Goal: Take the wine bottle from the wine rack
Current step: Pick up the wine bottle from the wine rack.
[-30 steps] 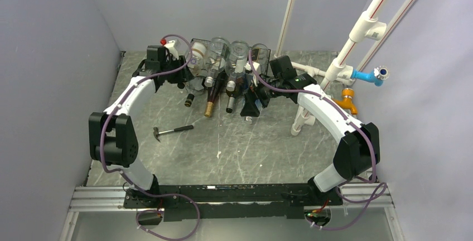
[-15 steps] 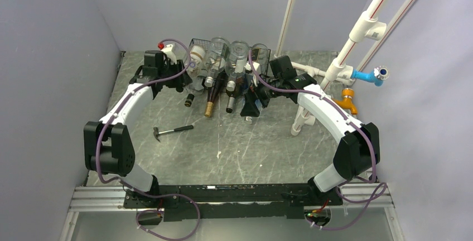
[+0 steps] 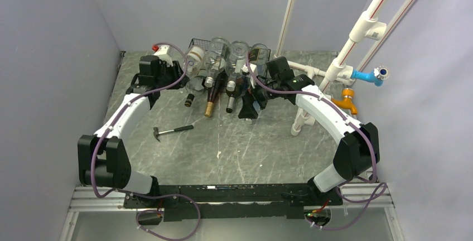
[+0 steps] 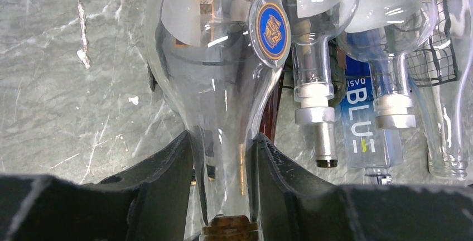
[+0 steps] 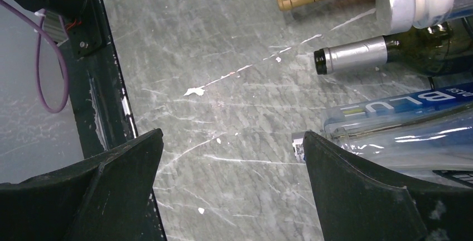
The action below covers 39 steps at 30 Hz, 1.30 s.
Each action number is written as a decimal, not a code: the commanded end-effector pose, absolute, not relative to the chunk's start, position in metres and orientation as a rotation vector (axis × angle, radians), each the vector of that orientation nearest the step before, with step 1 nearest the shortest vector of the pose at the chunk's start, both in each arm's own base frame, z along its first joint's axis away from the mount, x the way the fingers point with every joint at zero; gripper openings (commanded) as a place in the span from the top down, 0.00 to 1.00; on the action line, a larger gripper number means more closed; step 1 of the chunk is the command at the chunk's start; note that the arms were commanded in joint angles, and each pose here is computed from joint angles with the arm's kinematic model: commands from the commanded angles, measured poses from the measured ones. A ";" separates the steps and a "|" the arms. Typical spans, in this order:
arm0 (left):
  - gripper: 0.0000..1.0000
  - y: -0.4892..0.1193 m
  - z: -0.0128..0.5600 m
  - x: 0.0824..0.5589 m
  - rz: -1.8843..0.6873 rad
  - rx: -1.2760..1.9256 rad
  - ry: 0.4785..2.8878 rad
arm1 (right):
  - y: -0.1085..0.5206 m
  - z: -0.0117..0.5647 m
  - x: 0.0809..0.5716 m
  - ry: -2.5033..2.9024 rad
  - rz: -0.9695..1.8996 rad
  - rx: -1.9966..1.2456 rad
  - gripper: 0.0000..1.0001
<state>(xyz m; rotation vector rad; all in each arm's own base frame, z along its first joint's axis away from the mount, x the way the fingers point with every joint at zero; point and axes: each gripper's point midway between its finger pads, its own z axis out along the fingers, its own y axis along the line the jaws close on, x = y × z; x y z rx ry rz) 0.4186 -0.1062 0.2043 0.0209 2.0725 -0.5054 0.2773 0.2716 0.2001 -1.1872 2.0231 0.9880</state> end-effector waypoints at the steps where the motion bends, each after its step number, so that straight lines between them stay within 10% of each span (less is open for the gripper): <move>1: 1.00 -0.107 0.264 0.427 -0.520 0.059 1.843 | 0.277 0.213 0.277 1.968 0.998 -1.205 0.00; 26: 1.00 -0.113 0.209 0.406 -0.591 0.019 1.935 | 0.330 0.265 0.300 1.841 0.985 -1.316 0.00; 39: 1.00 -0.116 0.190 0.402 -0.625 -0.009 1.943 | 0.401 0.331 0.427 1.839 1.040 -0.747 0.00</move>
